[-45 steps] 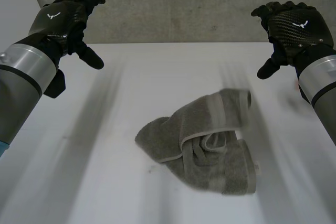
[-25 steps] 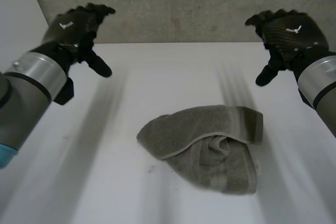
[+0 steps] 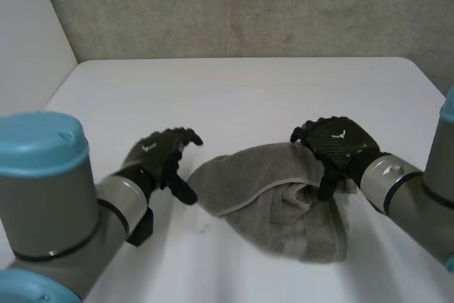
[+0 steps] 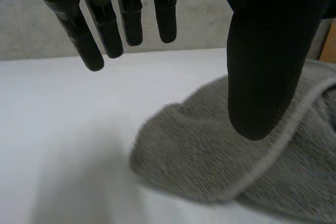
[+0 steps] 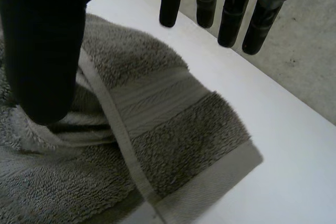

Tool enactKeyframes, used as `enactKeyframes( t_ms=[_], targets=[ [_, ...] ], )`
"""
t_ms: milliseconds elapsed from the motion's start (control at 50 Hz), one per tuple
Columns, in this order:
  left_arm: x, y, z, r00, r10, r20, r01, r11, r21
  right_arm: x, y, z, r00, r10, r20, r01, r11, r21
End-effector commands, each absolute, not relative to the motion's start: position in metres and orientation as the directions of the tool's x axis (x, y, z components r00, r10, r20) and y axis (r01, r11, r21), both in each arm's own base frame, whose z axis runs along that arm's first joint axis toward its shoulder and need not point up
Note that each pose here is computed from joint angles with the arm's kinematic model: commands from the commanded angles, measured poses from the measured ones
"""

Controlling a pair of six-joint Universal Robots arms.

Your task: Fold the towel.

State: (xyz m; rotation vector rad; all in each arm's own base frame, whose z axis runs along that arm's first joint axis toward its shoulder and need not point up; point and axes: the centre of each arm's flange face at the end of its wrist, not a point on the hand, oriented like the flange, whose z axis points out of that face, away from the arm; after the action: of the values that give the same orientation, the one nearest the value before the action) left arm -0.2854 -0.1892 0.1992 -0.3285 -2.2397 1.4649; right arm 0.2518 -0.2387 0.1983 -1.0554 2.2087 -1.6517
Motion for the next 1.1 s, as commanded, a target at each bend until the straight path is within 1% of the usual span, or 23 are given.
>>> enactKeyframes(
  t_ms=[20, 80, 160, 260, 360, 400, 540, 640, 720, 760, 820, 840, 860, 900, 920, 960, 980, 1000, 1020, 1040, 1060, 1080, 1100],
  targets=[
    [-0.302, -0.172, 0.176, -0.844, 0.483, 0.234, -0.012, 0.419, -0.908, 0.254, -0.245, 0.186, -0.762, -0.604, 0.231, -0.348, 0.081, -0.934],
    [-0.309, -0.167, 0.163, -0.836, 0.499, 0.229, 0.015, 0.437, -0.899, 0.255, -0.250, 0.177, -0.765, -0.600, 0.235, -0.345, 0.074, -0.936],
    [-0.315, -0.163, 0.152, -0.828, 0.509, 0.234, 0.032, 0.460, -0.887, 0.257, -0.253, 0.166, -0.763, -0.606, 0.226, -0.351, 0.094, -0.931],
    [-0.322, -0.164, 0.138, -0.824, 0.511, 0.243, 0.033, 0.471, -0.881, 0.257, -0.254, 0.165, -0.764, -0.607, 0.220, -0.347, 0.098, -0.933],
    [-0.328, -0.174, 0.128, -0.831, 0.502, 0.238, 0.012, 0.444, -0.896, 0.258, -0.256, 0.164, -0.769, -0.603, 0.212, -0.333, 0.095, -0.938],
    [-0.332, -0.182, 0.125, -0.844, 0.487, 0.225, 0.000, 0.418, -0.908, 0.259, -0.256, 0.164, -0.770, -0.603, 0.207, -0.328, 0.096, -0.940],
    [-0.341, -0.194, 0.121, -0.851, 0.479, 0.215, -0.008, 0.398, -0.917, 0.261, -0.260, 0.160, -0.772, -0.604, 0.199, -0.318, 0.096, -0.943],
    [-0.346, -0.201, 0.112, -0.855, 0.485, 0.184, 0.020, 0.386, -0.922, 0.263, -0.267, 0.155, -0.772, -0.604, 0.197, -0.321, 0.103, -0.941],
    [-0.351, -0.208, 0.106, -0.851, 0.511, 0.121, 0.078, 0.350, -0.934, 0.265, -0.271, 0.154, -0.769, -0.608, 0.196, -0.319, 0.099, -0.943],
    [-0.352, -0.210, 0.105, -0.850, 0.517, 0.103, 0.091, 0.336, -0.937, 0.267, -0.278, 0.159, -0.769, -0.606, 0.205, -0.311, 0.075, -0.947],
    [-0.357, -0.218, 0.113, -0.848, 0.522, 0.092, 0.074, 0.288, -0.955, 0.269, -0.283, 0.165, -0.772, -0.599, 0.211, -0.301, 0.052, -0.952],
    [-0.357, -0.218, 0.113, -0.848, 0.522, 0.092, 0.074, 0.288, -0.955, 0.272, -0.289, 0.173, -0.774, -0.595, 0.220, -0.292, 0.026, -0.956],
    [-0.360, -0.225, 0.122, -0.847, 0.524, 0.088, 0.052, 0.248, -0.967, 0.272, -0.289, 0.173, -0.774, -0.594, 0.220, -0.291, 0.026, -0.956],
    [-0.367, -0.246, 0.159, -0.850, 0.523, 0.061, 0.003, 0.120, -0.993, 0.278, -0.308, 0.195, -0.782, -0.573, 0.246, -0.261, -0.057, -0.964],
    [-0.367, -0.246, 0.159, -0.850, 0.523, 0.060, 0.003, 0.119, -0.993, 0.278, -0.308, 0.196, -0.782, -0.573, 0.246, -0.260, -0.058, -0.964],
    [-0.366, -0.272, 0.218, -0.865, 0.502, -0.004, -0.034, -0.067, -0.997, 0.283, -0.328, 0.228, -0.803, -0.524, 0.282, -0.209, -0.196, -0.958],
    [-0.366, -0.272, 0.218, -0.865, 0.502, -0.004, -0.034, -0.068, -0.997, 0.283, -0.328, 0.228, -0.803, -0.524, 0.282, -0.208, -0.197, -0.958],
    [-0.366, -0.280, 0.246, -0.873, 0.487, -0.039, -0.042, -0.156, -0.987, 0.284, -0.337, 0.248, -0.820, -0.487, 0.302, -0.173, -0.293, -0.940],
    [-0.366, -0.280, 0.246, -0.873, 0.487, -0.040, -0.042, -0.157, -0.987, 0.286, -0.343, 0.269, -0.836, -0.451, 0.314, -0.128, -0.397, -0.909],
    [-0.365, -0.287, 0.279, -0.883, 0.464, -0.076, -0.052, -0.257, -0.965, 0.286, -0.343, 0.269, -0.836, -0.450, 0.314, -0.127, -0.398, -0.909],
    [-0.363, -0.290, 0.311, -0.893, 0.438, -0.101, -0.065, -0.349, -0.935, 0.286, -0.345, 0.292, -0.859, -0.404, 0.315, -0.082, -0.498, -0.863],
    [-0.363, -0.290, 0.311, -0.893, 0.438, -0.101, -0.065, -0.350, -0.935, 0.286, -0.345, 0.292, -0.859, -0.403, 0.315, -0.082, -0.499, -0.863],
    [-0.360, -0.289, 0.338, -0.901, 0.418, -0.116, -0.079, -0.421, -0.904, 0.284, -0.344, 0.314, -0.880, -0.364, 0.304, -0.044, -0.574, -0.818]
  ],
)
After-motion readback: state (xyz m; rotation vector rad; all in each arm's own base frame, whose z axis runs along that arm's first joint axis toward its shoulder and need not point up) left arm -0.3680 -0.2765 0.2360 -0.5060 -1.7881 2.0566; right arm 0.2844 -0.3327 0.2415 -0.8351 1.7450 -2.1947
